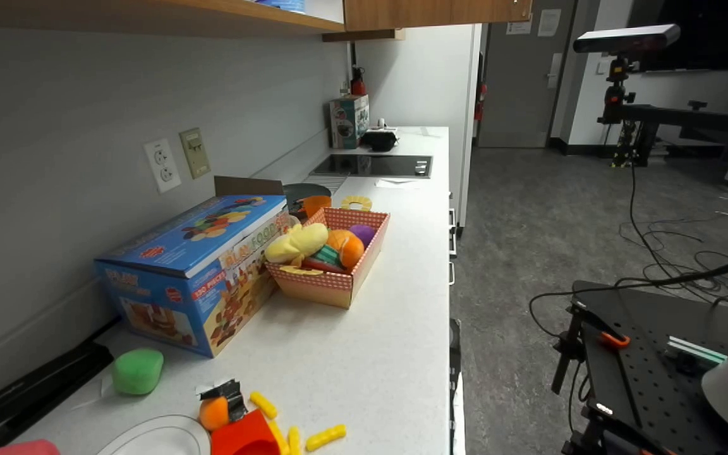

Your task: Close the cabinet door

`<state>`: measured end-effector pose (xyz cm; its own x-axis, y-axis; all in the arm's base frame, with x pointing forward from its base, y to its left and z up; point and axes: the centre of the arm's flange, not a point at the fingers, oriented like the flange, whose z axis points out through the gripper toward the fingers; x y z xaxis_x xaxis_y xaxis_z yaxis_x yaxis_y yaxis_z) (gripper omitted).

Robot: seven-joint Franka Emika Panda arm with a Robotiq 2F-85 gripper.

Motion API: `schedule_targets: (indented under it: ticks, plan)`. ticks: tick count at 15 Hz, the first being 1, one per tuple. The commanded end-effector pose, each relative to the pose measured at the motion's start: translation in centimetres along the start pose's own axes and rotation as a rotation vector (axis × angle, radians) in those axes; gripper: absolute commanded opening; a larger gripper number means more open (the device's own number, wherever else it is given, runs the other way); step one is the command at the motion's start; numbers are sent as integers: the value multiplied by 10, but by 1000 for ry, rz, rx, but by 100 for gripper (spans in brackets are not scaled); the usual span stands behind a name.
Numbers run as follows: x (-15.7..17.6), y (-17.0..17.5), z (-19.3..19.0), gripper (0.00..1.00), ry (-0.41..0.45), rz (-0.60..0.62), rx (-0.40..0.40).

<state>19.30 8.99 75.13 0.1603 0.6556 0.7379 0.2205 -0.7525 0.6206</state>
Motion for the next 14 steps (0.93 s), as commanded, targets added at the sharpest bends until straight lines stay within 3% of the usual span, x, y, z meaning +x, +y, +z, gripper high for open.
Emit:
schedule_targets:
  ticks: [1,6,11,13,14]
  plan:
    - [0,0,0,100,0,0,0]
    - [-1,-2,-1,100,22,-38,52]
    - [-2,-3,0,100,-31,-35,23]
    - [-2,-5,-2,100,-71,8,73]
    - [-5,-6,4,100,-42,-18,44]
